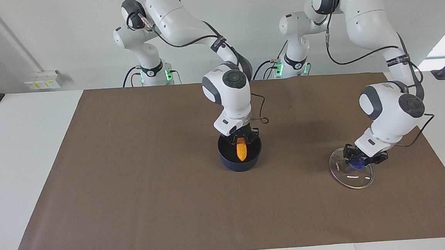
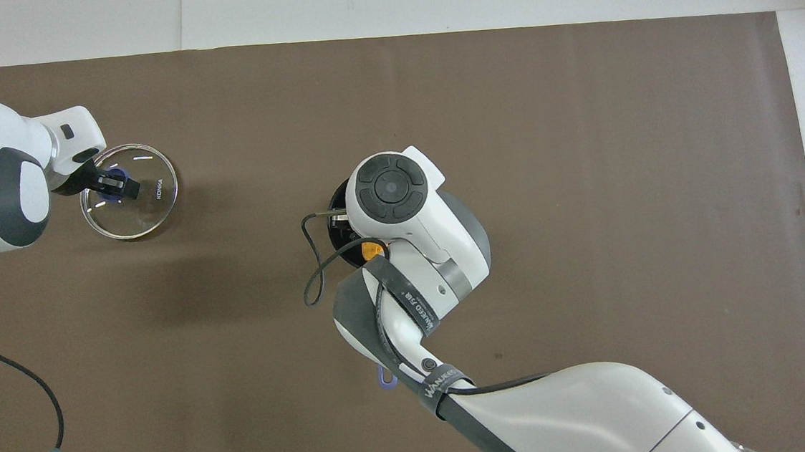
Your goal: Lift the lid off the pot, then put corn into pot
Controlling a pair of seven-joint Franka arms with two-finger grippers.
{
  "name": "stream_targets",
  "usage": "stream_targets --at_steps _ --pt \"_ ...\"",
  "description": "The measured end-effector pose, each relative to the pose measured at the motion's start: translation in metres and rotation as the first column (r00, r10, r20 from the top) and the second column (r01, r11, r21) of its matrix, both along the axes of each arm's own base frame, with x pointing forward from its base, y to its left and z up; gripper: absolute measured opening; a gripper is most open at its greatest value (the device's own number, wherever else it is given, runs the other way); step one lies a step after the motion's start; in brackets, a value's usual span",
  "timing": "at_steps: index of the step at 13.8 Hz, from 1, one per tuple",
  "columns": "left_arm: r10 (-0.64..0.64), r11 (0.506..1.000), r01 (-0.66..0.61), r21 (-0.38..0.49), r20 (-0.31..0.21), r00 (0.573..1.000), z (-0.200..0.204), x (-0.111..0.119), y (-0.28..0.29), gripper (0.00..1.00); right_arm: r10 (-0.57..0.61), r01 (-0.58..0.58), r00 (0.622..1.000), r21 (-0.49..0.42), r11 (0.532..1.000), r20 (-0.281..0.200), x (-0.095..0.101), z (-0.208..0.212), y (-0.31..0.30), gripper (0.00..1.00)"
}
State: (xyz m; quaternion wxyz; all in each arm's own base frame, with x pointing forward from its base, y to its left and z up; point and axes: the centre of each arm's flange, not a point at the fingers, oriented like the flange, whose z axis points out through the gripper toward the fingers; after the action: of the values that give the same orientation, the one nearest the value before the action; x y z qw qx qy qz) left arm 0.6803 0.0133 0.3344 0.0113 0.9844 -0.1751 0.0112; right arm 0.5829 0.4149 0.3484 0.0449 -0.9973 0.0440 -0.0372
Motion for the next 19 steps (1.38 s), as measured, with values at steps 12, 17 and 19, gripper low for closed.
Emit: stream_targets --at_steps 12,17,19 --pt "0.060 0.998 -0.060 -0.005 0.093 0.994 0.060 0.003 -0.006 1.00 -0.044 0.043 0.998 0.018 0.999 0.049 0.012 0.066 -0.029 1.00" --pt "0.069 0.998 -0.068 -0.013 0.124 0.990 0.146 -0.021 -0.023 1.00 -0.092 0.092 0.995 -0.014 0.996 0.030 0.019 0.173 -0.136 1.00" --pt "0.078 0.997 -0.076 -0.015 0.127 0.989 0.182 -0.037 -0.024 1.00 -0.077 0.077 0.997 -0.031 0.997 0.014 0.012 0.204 -0.171 1.00"
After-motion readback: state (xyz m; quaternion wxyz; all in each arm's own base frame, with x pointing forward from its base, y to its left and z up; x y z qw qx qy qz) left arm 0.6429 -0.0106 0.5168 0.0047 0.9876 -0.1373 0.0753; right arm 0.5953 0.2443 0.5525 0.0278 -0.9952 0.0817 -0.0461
